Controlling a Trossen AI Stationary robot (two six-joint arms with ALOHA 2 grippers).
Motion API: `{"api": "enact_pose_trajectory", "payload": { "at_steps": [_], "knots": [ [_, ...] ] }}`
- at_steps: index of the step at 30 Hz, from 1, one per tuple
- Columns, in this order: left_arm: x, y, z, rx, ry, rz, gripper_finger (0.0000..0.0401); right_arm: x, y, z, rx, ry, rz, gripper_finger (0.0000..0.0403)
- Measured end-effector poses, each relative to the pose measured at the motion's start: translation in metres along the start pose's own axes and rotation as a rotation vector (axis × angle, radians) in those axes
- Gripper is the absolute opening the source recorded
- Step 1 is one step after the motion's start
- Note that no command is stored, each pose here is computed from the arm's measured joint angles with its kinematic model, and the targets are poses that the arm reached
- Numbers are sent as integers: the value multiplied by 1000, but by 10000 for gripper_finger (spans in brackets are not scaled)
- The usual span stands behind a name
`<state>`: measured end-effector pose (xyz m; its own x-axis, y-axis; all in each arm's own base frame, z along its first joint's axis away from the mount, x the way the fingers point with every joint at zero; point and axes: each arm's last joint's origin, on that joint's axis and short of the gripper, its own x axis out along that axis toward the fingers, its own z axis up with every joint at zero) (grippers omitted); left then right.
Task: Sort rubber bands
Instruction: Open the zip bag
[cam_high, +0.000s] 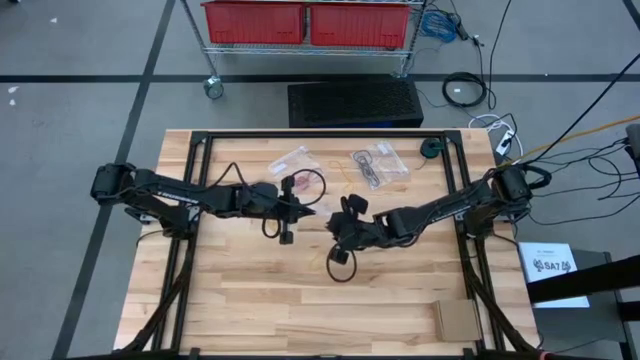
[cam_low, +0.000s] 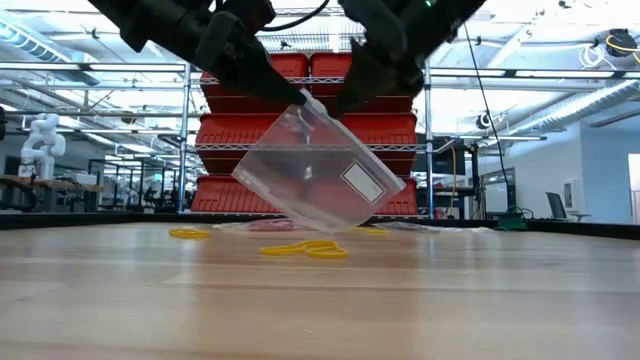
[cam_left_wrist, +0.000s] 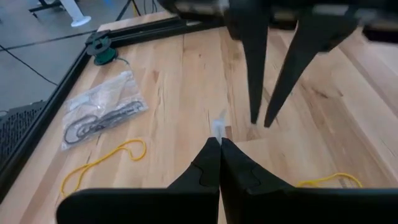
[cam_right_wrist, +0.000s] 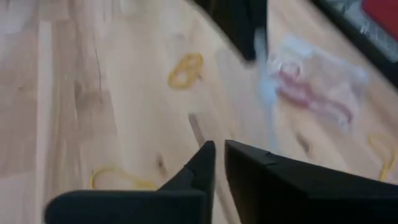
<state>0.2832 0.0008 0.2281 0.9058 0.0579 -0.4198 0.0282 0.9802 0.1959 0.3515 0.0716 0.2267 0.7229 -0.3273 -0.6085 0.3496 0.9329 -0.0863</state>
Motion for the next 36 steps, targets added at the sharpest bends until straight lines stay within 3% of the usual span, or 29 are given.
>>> {"api": "enact_pose_trajectory", "payload": {
  "at_steps": [9, 16, 20, 24, 32, 36],
  "knots": [
    [0, -1, -1, 2, 9, -5, 1, -2, -7, 18, -64, -35, -47, 132],
    [0, -5, 1, 9, -2, -22, 1, 6, -22, 22, -48, -17, -41, 152],
    [0, -5, 1, 9, -3, -22, 1, 11, -28, 24, -32, 19, 72, 141],
    [0, -5, 1, 9, -7, -21, 1, 13, -32, 25, -20, 20, 76, 118],
    [0, -5, 2, 8, -14, -18, 1, 12, -30, 25, -34, 18, 86, 13],
    [0, -5, 2, 9, -16, -18, 1, 10, -26, 22, -37, 37, 91, 18]
  ]
}}
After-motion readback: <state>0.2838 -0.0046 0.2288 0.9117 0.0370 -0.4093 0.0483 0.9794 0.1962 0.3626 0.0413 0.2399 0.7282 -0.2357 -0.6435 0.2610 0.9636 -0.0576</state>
